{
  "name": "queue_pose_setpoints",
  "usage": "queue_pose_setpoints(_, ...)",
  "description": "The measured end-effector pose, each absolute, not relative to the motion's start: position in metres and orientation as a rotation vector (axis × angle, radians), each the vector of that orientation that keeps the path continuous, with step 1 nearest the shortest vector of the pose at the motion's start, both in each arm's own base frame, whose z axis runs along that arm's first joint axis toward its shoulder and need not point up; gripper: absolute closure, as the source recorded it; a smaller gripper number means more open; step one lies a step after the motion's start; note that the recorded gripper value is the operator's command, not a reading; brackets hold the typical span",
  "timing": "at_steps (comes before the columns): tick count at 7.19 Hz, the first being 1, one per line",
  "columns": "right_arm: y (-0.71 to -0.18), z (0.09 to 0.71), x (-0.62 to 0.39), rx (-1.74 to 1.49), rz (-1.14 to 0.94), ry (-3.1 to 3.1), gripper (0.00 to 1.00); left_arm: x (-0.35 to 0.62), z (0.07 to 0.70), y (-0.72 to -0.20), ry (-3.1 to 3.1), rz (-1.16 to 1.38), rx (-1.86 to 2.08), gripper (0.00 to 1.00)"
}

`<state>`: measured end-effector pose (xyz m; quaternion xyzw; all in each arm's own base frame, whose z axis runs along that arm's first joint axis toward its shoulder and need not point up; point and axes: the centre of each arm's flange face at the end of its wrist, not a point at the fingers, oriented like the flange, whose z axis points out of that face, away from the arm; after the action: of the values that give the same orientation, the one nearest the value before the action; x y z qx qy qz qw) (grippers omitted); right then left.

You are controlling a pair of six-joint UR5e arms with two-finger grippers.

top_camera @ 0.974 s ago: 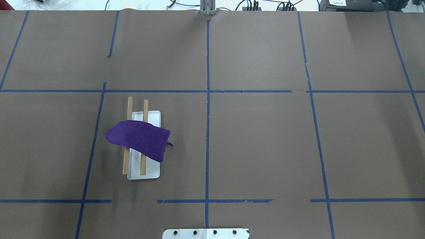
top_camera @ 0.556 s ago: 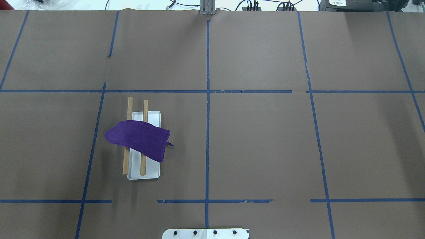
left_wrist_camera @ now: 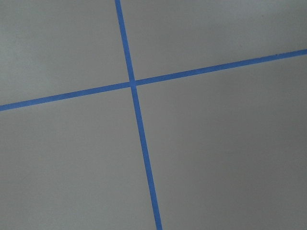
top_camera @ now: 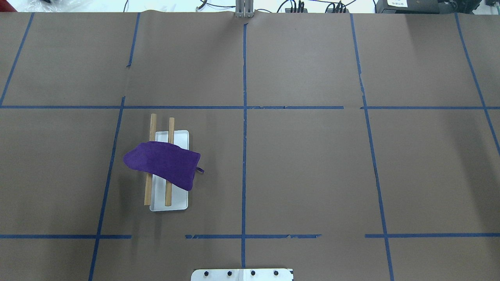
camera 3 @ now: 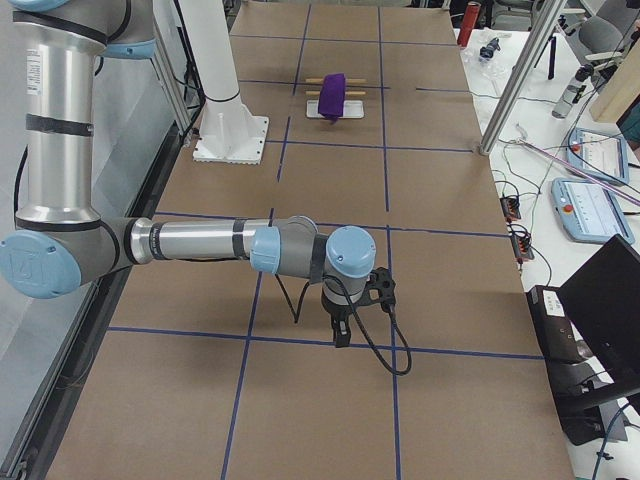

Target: Hang towel on rack

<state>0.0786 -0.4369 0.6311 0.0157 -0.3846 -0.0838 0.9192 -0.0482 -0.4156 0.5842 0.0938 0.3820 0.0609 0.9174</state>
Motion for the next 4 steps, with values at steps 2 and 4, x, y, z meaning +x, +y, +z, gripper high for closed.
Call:
queue_pose_setpoints(2,-0.437,0.628,0.079,0.037,-0.172,-0.787,0.0,-0.048,0.585,-0.414,0.784,0.124,0.191,0.0)
queue_pose_setpoints(4,-0.438,0.619,0.082,0.053,-0.182,-0.749,0.0,-0.048,0.585,-0.414,0.785,0.124,0.19,0.0)
